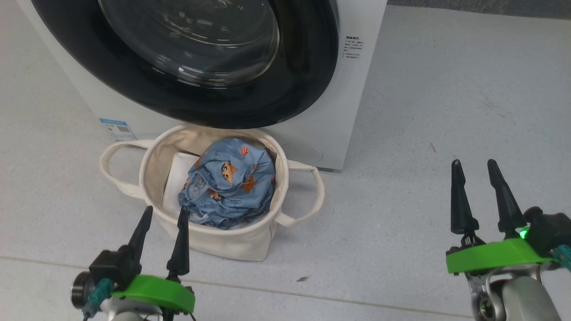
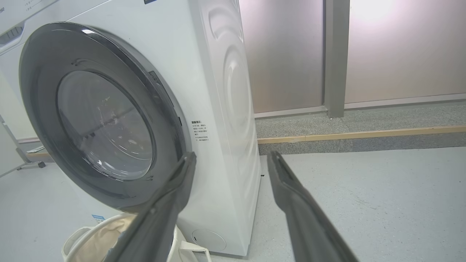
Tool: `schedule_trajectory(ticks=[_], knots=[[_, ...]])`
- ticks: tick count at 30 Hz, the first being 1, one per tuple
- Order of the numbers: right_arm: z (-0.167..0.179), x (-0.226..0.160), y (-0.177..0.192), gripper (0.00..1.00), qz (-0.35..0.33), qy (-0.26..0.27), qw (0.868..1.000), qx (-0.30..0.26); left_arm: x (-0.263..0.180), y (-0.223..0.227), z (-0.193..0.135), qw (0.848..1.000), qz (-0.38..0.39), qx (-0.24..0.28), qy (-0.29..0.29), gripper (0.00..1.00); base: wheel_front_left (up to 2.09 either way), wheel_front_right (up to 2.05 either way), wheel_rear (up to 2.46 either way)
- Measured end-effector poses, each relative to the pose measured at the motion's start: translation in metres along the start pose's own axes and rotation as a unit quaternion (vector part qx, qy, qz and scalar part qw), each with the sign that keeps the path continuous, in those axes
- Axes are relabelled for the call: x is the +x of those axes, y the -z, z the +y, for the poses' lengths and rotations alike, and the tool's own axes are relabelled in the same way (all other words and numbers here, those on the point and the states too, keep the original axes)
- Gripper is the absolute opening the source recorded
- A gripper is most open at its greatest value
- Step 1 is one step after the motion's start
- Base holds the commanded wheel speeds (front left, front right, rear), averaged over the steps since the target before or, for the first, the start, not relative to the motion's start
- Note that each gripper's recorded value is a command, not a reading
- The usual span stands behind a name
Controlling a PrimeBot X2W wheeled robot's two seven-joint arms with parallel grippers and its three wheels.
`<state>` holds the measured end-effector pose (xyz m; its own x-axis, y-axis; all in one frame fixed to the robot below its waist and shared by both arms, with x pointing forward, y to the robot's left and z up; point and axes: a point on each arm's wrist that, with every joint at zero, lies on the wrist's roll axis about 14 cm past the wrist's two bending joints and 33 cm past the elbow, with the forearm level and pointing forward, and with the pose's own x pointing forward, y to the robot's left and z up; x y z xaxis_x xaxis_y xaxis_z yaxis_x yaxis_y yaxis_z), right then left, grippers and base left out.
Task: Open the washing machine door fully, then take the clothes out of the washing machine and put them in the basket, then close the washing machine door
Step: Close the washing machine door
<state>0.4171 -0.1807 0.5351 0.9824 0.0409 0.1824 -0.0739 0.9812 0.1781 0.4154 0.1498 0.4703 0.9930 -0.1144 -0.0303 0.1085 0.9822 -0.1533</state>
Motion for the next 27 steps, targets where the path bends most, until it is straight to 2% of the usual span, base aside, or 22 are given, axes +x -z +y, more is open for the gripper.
schedule_trajectory(ticks=[27], knots=[[0.001, 0.002, 0.013, 1.0, 0.017, -0.002, 1.0, 0.003, 0.001, 0.01, 0.011, 1.0, 0.013, 0.008, -0.02, 1.0, 0.0, 0.0, 0.0]])
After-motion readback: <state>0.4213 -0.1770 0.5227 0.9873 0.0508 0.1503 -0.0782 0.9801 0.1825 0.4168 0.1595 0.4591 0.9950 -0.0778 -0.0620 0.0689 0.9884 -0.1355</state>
